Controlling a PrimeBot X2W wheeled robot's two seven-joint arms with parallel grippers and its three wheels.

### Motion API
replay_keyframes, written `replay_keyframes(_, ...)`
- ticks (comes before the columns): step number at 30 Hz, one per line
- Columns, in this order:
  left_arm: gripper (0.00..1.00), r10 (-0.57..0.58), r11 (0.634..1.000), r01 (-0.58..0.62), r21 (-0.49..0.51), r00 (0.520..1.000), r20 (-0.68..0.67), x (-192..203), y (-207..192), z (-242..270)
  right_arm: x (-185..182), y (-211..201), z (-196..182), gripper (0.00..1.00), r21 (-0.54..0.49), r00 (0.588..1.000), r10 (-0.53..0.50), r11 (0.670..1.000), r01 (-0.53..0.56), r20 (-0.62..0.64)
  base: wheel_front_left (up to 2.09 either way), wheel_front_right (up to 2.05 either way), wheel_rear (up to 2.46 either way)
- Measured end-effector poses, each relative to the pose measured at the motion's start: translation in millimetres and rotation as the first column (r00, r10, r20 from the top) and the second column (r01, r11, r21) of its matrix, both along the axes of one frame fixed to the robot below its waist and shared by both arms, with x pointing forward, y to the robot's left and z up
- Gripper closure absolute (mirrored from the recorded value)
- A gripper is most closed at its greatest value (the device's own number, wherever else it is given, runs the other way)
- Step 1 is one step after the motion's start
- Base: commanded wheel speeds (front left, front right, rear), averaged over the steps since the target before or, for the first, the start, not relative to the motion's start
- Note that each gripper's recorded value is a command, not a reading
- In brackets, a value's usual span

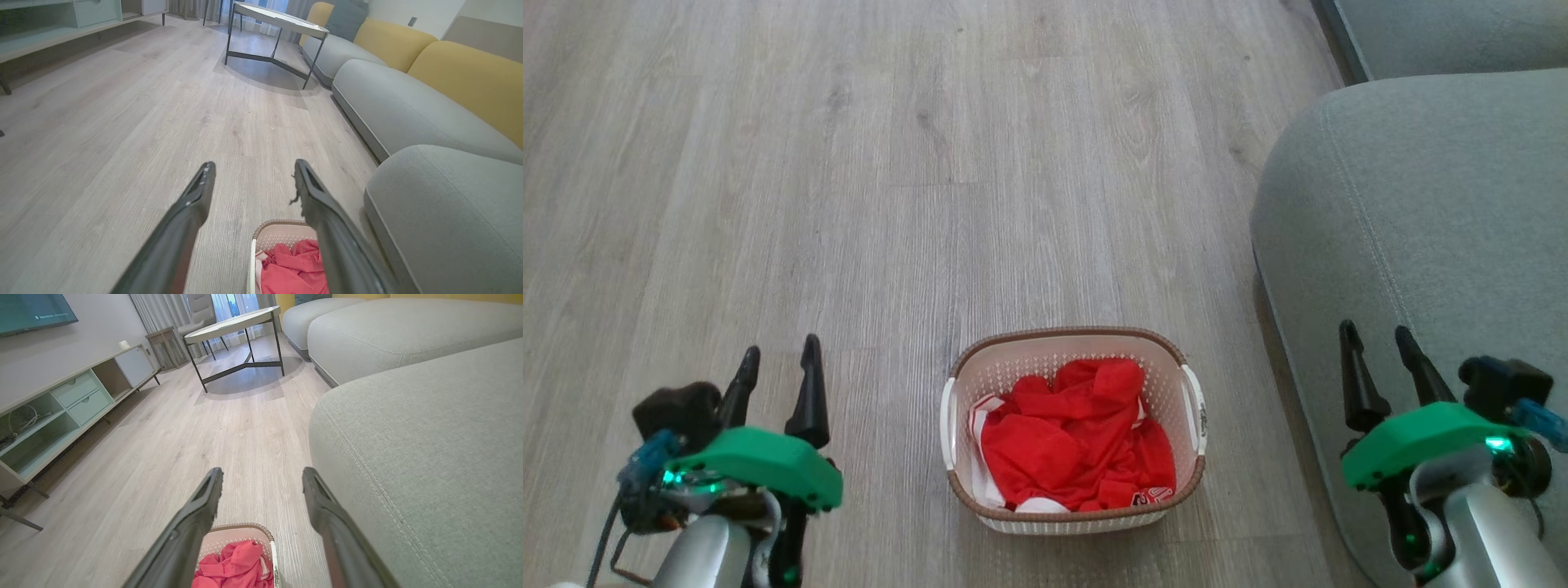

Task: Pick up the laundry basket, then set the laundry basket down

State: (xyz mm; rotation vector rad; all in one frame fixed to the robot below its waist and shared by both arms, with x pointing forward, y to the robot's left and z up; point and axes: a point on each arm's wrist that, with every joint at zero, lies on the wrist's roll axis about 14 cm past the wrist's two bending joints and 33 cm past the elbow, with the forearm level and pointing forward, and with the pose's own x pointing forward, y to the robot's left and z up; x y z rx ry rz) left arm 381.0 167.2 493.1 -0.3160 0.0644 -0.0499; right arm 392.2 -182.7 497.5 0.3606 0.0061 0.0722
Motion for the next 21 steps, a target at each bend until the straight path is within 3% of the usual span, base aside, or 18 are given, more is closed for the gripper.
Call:
replay_keyframes(7, 0.0, -0.006, 0.995, 0.004, 0.099, 1.0, 0.022, 0, 0, 4, 3, 6, 2, 0.0, -0.073, 0.999, 0.027, 0.997, -0.025, 0.018, 0.0, 0.0, 0.0)
replay_keyframes(21, 0.0, -0.014, 0.981, -0.001, 0.196, 0.997, 0.073, 1, -4, 13, 5, 9, 5, 0.0, -0.217, 0.997, 0.059, 0.975, -0.047, 0.05, 0.0, 0.0, 0.0)
